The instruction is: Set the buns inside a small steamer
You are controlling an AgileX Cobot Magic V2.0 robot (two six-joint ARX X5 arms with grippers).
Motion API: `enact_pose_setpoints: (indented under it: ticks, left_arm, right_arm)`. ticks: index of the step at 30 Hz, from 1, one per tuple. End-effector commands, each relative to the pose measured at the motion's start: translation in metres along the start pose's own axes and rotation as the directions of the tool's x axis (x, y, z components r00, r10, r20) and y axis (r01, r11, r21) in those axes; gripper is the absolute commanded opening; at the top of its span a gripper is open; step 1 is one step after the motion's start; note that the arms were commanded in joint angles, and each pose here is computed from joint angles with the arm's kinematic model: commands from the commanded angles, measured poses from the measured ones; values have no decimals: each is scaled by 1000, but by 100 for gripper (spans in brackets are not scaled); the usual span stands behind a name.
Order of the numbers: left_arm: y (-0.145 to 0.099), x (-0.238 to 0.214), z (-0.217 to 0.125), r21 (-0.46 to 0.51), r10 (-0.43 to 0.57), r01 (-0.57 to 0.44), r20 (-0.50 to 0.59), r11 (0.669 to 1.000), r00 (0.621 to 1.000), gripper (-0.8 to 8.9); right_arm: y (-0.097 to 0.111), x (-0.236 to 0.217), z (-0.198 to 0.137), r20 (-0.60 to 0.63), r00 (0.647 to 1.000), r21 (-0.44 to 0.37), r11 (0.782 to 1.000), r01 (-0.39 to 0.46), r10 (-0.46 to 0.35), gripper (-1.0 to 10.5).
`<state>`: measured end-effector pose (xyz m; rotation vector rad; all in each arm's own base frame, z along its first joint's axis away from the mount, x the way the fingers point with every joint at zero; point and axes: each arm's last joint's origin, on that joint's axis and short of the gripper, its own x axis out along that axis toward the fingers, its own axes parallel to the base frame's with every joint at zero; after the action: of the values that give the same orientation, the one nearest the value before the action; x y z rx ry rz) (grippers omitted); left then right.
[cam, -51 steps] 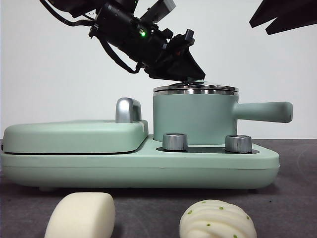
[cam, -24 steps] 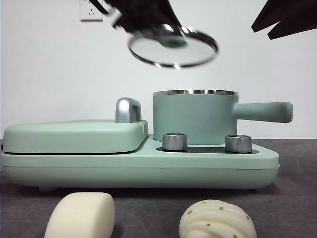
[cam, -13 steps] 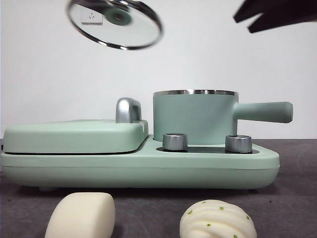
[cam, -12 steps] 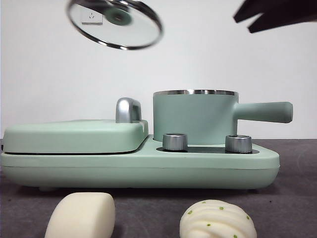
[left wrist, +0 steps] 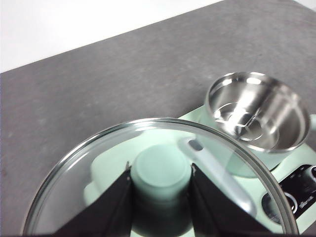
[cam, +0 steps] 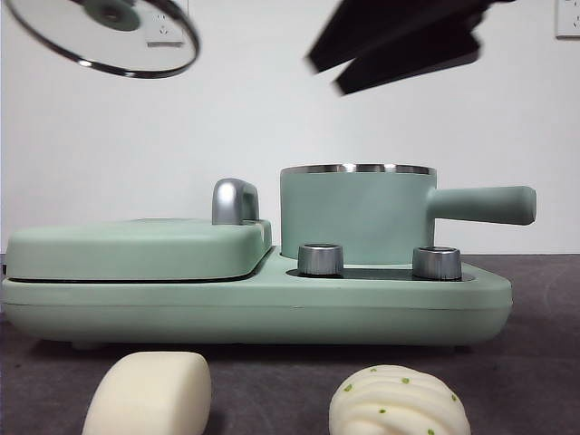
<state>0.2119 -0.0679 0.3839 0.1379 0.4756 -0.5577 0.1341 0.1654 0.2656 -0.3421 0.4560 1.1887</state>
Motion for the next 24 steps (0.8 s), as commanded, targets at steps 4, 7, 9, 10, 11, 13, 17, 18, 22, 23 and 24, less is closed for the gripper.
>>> enact_pose_setpoints:
  ticks: [4,7,9,10,11,13,17,18,22,23,24]
  left_arm:
    - [0,-19,-8,6,32,-32,56,999,998,16]
    - [-1,-26,-8,9,39,-40,75,999,996,16]
    - [-1,-27,-8,10,42,-43,81,999,996,16]
    - [-1,-27,-8,10,41,-42,81,999,996,16]
    - [-1,-27,-8,9,41,-42,79,999,996,16]
    - [-1,-27,-8,10,41,-42,77,999,996,16]
    - [-1,-27,-8,9,41,-42,77,999,996,16]
    - [-1,-27,-8,9,41,-42,77,999,996,16]
    - [-1,-27,-8,9,41,-42,77,999,996,16]
    - [-1,-27,-8,9,41,-42,77,999,996,16]
    - [-1,-27,-8,9,41,-42,77,999,996,16]
  right_arm:
    - [16,32,2,-49,995,-51,994,-94,91,344]
    - [23,47,-2,-91,990,-64,992,-111,105,344]
    - [27,57,-6,-122,986,-68,991,-119,110,348]
    - [29,62,-8,-136,983,-67,989,-130,120,348]
    - [30,66,-9,-147,981,-61,989,-137,127,348]
    - [34,75,-12,-163,976,-57,987,-153,142,348]
    - [40,90,-18,-184,969,-67,982,-177,163,373]
    - [41,94,-19,-188,969,-69,982,-178,163,392]
    - [44,109,-29,-230,961,-70,982,-175,155,411]
    - [44,112,-31,-241,958,-68,982,-178,157,411]
    - [44,115,-33,-252,954,-66,981,-181,159,411]
